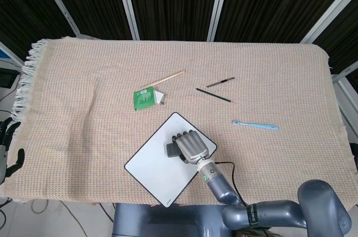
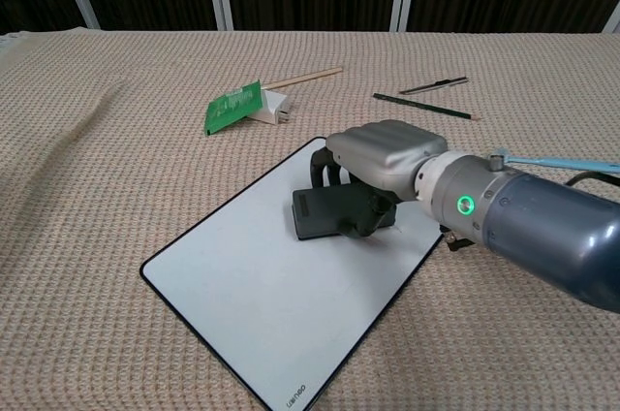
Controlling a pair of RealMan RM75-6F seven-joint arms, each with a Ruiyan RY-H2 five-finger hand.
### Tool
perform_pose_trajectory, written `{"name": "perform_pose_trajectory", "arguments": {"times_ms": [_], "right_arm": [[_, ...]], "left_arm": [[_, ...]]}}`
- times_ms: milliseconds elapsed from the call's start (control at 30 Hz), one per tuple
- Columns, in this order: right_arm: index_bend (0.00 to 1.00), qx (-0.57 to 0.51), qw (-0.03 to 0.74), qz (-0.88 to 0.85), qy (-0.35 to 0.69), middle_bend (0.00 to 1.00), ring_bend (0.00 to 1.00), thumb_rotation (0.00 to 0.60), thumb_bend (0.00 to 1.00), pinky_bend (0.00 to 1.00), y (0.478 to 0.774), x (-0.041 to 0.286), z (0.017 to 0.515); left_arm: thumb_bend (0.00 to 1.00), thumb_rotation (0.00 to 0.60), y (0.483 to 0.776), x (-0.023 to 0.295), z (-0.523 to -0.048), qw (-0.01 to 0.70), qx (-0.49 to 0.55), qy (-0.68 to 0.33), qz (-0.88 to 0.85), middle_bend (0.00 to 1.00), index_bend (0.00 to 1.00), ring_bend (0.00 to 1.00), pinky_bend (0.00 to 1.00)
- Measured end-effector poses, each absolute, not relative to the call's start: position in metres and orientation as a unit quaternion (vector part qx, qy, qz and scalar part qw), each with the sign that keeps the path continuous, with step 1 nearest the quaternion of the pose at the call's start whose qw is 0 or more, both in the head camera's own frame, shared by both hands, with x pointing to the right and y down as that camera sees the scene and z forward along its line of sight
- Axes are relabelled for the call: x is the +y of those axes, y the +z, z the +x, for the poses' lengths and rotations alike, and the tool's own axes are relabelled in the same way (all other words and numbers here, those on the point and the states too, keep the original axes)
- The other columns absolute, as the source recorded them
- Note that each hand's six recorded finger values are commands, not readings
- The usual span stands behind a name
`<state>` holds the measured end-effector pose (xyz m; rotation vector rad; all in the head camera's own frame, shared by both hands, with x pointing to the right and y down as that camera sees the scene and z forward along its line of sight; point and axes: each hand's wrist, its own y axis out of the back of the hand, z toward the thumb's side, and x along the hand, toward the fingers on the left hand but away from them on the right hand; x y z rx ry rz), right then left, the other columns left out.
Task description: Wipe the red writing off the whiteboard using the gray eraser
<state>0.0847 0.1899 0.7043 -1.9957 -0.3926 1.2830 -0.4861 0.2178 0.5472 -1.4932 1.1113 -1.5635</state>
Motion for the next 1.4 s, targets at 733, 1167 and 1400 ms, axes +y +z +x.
{"name": "perform_pose_trajectory", "arguments": {"times_ms": [733,1167,1400], "right_arm": [[0.47,-0.165,0.345,-0.773,0.507,0.47,0.44,0.6,0.38,0.42,0.711,0.195,0.121],[0.48,-0.213,0.338,-0.743,0.536,0.47,0.44,0.6,0.38,0.42,0.733,0.152,0.126],[0.48,-0.232,0.344,-0.729,0.544,0.46,0.44,0.6,0.38,0.42,0.723,0.131,0.151]], "left_arm": [[0.49,0.6,0.547,0.217,-0.486,0.351,0.429,-0.603,-0.574,0.01,0.1,0.0,0.0],[0.49,0.6,0.546,0.216,-0.487,0.351,0.431,-0.602,-0.573,0.01,0.1,0.0,0.0],[0.49,0.6,0.545,0.216,-0.487,0.351,0.432,-0.602,-0.573,0.01,0.1,0.0,0.0]]}}
